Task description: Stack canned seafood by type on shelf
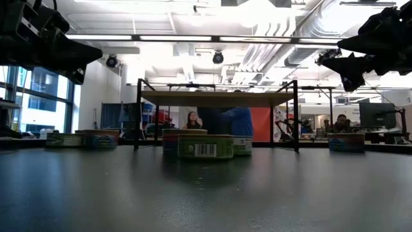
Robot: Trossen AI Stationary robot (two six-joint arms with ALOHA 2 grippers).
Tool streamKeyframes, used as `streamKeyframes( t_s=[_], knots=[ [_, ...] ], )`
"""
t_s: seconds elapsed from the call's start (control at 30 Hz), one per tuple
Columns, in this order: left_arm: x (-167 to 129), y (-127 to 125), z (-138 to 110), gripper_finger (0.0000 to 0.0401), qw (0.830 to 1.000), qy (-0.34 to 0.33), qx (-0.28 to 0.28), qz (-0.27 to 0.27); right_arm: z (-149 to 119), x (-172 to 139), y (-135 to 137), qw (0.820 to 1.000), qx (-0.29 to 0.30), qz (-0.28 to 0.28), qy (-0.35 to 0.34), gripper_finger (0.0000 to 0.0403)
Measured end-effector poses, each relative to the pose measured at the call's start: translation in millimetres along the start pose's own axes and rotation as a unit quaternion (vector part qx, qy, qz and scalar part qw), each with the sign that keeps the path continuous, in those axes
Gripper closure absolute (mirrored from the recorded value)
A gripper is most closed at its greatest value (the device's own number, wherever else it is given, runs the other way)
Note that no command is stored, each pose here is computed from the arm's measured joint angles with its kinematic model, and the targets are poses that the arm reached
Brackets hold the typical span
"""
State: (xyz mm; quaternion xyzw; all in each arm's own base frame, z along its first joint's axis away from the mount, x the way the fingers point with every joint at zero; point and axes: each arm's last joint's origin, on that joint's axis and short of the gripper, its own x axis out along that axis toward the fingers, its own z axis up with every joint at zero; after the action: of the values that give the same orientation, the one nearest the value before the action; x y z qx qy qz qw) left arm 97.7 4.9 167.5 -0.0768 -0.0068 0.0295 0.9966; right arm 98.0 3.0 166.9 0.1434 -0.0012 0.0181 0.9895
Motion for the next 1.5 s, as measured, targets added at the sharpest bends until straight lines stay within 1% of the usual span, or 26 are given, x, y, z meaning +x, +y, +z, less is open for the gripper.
streamKeyframes(
  t_s=[1.0, 1.07, 1.1, 1.13, 1.2, 1.23, 1.27, 1.3, 1.33, 1.37, 1.4, 1.47, 1.5],
  knots=[
    [0.0, 0.0, 0.1, 0.0401, 1.0, 0.0, 0.0, 0.0, -0.1, 0.0, 0.0, 1.0, 0.0, 0.0, 0.0, 0.0183],
    [0.0, 0.0, 0.0, 0.0401, 1.0, 0.0, 0.0, 0.0, 0.8, 0.0, 0.2, 1.0, 0.0, 0.001, -0.004, 0.0183],
    [0.0, 0.0, 0.1, 0.0401, 1.0, 0.0, 0.0, 0.0, 3.6, 0.0, 1.1, 1.0, 0.005, 0.006, -0.019, 0.0183],
    [0.0, 0.0, 0.0, 0.0401, 1.0, 0.0, 0.0, 0.0, 7.6, -0.3, 2.3, 0.999, 0.023, 0.013, -0.039, 0.0183],
    [0.0, 0.0, -0.1, 0.0401, 1.0, 0.0, 0.0, 0.0, 19.7, -1.9, 5.3, 0.99, 0.092, 0.031, -0.102, 0.0183],
    [0.0, 0.0, 0.1, 0.0401, 1.0, 0.0, 0.0, 0.0, 27.4, -3.7, 6.7, 0.978, 0.145, 0.04, -0.143, 0.0183],
    [0.0, 0.0, 0.0, 0.0401, 1.0, 0.0, 0.0, 0.0, 35.8, -6.5, 7.8, 0.96, 0.199, 0.049, -0.191, 0.0183],
    [0.0, 0.0, 0.0, 0.0401, 1.0, 0.0, 0.0, 0.0, 44.0, -10.2, 8.9, 0.939, 0.24, 0.06, -0.239, 0.0183],
    [0.0, 0.0, 0.1, 0.0401, 1.0, 0.0, 0.0, 0.0, 51.4, -14.3, 10.1, 0.92, 0.262, 0.072, -0.282, 0.0183],
    [0.0, 0.0, -0.1, 0.0401, 1.0, 0.0, 0.0, 0.0, 57.8, -18.0, 11.9, 0.908, 0.262, 0.09, -0.313, 0.0183],
    [0.0, 0.0, -0.1, 0.0401, 1.0, 0.0, 0.0, 0.0, 63.6, -20.3, 14.5, 0.906, 0.248, 0.109, -0.325, 0.0183],
    [0.0, 0.0, 0.0, 0.0401, 1.0, 0.0, 0.0, 0.0, 77.5, -21.9, 21.7, 0.913, 0.21, 0.151, -0.315, 0.0183],
    [0.0, 0.0, -0.1, 0.0401, 1.0, 0.0, 0.0, 0.0, 85.5, -21.0, 25.2, 0.919, 0.198, 0.16, -0.301, 0.0183]
  ],
)
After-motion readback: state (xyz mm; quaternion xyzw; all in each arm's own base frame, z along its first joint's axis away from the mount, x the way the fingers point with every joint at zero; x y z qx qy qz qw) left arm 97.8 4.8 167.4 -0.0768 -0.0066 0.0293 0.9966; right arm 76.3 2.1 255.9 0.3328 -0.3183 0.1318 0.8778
